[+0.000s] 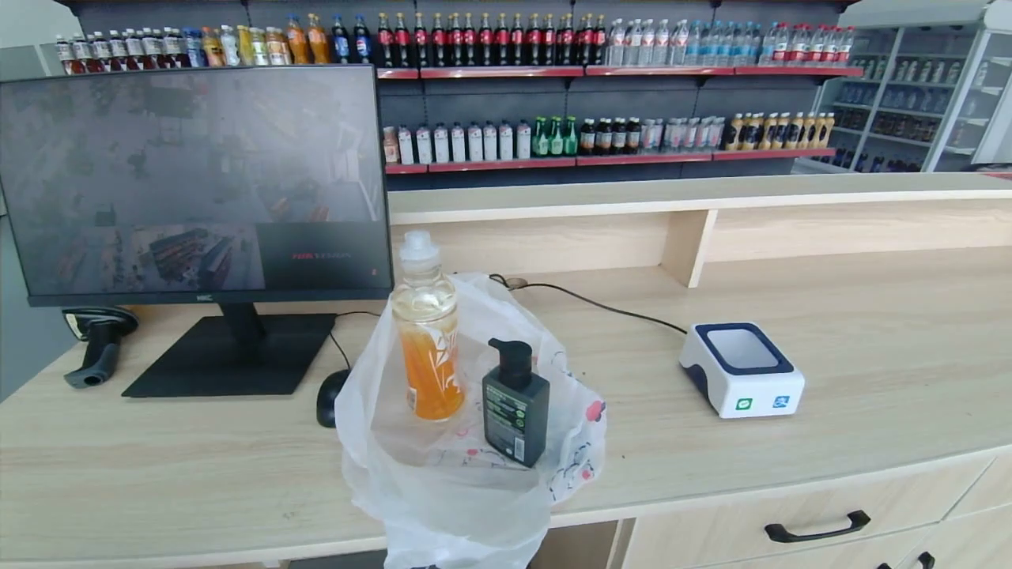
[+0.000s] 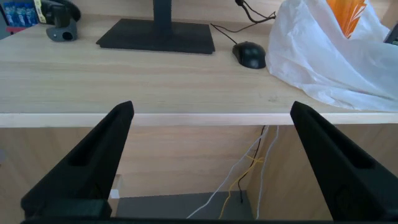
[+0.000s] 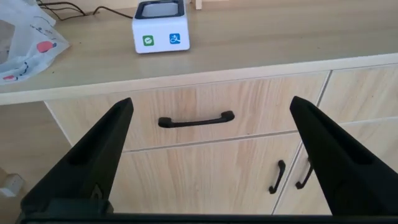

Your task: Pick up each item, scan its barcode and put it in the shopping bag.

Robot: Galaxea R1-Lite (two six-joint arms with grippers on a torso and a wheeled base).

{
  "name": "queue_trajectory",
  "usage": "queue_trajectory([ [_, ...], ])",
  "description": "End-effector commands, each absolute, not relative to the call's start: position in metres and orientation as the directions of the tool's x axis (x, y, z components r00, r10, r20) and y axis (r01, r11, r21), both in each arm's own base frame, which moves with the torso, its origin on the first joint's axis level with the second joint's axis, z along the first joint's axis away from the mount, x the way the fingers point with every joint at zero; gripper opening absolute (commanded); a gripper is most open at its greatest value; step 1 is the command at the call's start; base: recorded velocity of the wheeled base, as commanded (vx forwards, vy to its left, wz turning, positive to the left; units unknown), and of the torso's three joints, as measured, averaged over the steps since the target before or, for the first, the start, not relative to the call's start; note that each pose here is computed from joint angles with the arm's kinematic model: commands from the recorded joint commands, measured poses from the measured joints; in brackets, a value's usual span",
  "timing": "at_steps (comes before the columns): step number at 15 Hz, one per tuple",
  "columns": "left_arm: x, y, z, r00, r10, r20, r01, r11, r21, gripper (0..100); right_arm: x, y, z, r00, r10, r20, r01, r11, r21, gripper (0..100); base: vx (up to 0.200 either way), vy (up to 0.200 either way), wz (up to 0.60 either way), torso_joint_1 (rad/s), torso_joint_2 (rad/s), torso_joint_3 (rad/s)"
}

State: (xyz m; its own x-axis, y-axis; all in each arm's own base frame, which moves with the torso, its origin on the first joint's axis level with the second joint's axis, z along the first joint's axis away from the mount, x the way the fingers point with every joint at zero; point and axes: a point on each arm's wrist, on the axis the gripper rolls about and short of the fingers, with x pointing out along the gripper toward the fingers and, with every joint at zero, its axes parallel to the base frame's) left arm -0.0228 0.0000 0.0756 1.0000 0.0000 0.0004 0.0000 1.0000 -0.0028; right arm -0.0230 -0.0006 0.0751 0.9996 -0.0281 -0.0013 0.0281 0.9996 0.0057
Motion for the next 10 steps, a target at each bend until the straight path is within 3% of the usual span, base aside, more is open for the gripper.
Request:
queue_trajectory([
  [1,-0.0228,0.0000,0.0756,1.000,0.000,0.002,0.000,1.000,-0.003,100,-0.0228,-0.0006,0.0752,1.000,-0.028,-0.003,0.028,1.000,0.006,100,-0.200,0.000,0.00,0.027,0.02,-0.007],
  [6,-0.0228,0.0000,0.0756,1.000,0.000,0.002,0.000,1.000,-0.003,100,-0.0228,-0.0007,0.0752,1.000,-0.026,-0.003,0.026,1.000,-0.003,100,-0.200,0.000,0.00,-0.005,0.00,0.003],
  [7,-0.0228,0.0000,0.0756,1.000,0.000,0.002,0.000,1.000,-0.003,100,-0.0228,-0.0007,0.0752,1.000,-0.025,-0.003,0.025,1.000,-0.005,100,0.000,0.000,0.00,0.000,0.00,0.000],
  [10,-0.0228,0.0000,0.0756,1.000,0.000,0.002,0.000,1.000,-0.002,100,-0.0228,-0.0007,0.0752,1.000,-0.025,-0.003,0.025,1.000,-0.005,100,0.000,0.000,0.60,-0.009,0.00,0.005],
])
